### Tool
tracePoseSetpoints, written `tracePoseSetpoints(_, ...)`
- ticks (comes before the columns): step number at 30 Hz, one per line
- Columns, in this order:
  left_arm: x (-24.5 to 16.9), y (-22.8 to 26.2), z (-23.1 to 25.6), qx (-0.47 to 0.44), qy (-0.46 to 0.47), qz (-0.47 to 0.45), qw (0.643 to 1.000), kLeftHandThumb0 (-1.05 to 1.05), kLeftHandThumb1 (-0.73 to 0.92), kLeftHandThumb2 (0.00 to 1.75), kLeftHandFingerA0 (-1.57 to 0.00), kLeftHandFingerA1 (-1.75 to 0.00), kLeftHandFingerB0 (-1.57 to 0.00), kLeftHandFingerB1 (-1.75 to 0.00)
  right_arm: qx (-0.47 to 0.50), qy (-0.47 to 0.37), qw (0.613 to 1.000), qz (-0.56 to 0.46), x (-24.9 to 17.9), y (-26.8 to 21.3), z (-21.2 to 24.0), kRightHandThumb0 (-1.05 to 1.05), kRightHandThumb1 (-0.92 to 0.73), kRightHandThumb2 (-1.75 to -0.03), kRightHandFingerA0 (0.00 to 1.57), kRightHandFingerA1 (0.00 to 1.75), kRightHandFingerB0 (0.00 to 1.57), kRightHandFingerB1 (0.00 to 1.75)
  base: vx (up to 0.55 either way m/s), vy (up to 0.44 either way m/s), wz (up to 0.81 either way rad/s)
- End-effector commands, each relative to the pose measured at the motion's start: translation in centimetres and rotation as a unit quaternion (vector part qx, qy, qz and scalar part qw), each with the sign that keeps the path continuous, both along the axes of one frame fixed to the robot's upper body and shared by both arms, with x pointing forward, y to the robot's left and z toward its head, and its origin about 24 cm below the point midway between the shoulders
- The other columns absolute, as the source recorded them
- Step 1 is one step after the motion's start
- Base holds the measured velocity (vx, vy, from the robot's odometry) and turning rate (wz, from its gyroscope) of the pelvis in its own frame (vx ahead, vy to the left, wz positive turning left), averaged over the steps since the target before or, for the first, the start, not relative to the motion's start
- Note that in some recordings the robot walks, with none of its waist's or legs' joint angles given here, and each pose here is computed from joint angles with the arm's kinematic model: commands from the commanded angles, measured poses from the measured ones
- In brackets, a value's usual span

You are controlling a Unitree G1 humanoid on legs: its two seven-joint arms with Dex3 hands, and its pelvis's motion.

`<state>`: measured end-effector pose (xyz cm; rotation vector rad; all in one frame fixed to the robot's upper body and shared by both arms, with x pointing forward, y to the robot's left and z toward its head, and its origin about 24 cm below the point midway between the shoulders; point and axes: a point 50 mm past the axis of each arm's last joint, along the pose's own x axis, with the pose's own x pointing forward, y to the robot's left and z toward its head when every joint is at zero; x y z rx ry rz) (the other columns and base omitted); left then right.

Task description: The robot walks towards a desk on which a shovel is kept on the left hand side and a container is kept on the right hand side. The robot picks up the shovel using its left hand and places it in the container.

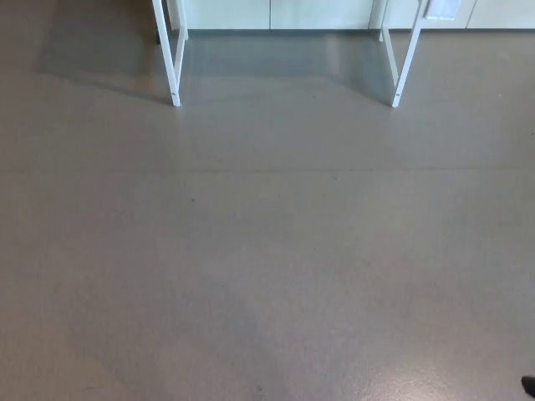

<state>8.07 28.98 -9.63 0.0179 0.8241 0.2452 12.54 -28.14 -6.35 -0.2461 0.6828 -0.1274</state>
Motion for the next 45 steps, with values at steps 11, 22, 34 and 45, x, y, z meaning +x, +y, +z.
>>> tracePoseSetpoints(11,-1.1,0.9,2.2,-0.083,-0.111,0.031,0.99,-0.36,0.64,0.6,-0.26,-0.53,-0.28,-0.31,0.05,-0.047,0.998,0.008,-0.6,-0.6,1.9,-0.37,-0.48,-0.69,0.48,0.51,0.33,0.44,0.0,0.0,0.0)
tracePoseSetpoints(22,-0.9,0.9,2.4,-0.082,-0.118,0.026,0.989,-0.35,0.67,0.61,-0.26,-0.52,-0.26,-0.3,0.05,-0.047,0.997,0.021,0.0,-0.6,1.9,-0.27,-0.56,-0.57,0.55,0.45,0.36,0.37,0.0,0.0,0.0)
tracePoseSetpoints(34,-0.4,0.8,2.5,-0.074,-0.119,0.019,0.99,-0.35,0.67,0.6,-0.3,-0.51,-0.3,-0.31,0.037,-0.045,0.998,0.026,0.2,-0.5,2.0,-0.36,-0.48,-0.68,0.51,0.51,0.32,0.44,0.02,-0.011,0.0)
tracePoseSetpoints(45,-0.9,0.8,2.4,-0.074,-0.113,0.021,0.991,-0.36,0.66,0.6,-0.3,-0.5,-0.29,-0.31,0.022,-0.039,0.998,0.039,0.1,-0.5,1.8,-0.3,-0.56,-0.57,0.57,0.44,0.36,0.37,0.04,0.165,0.0)
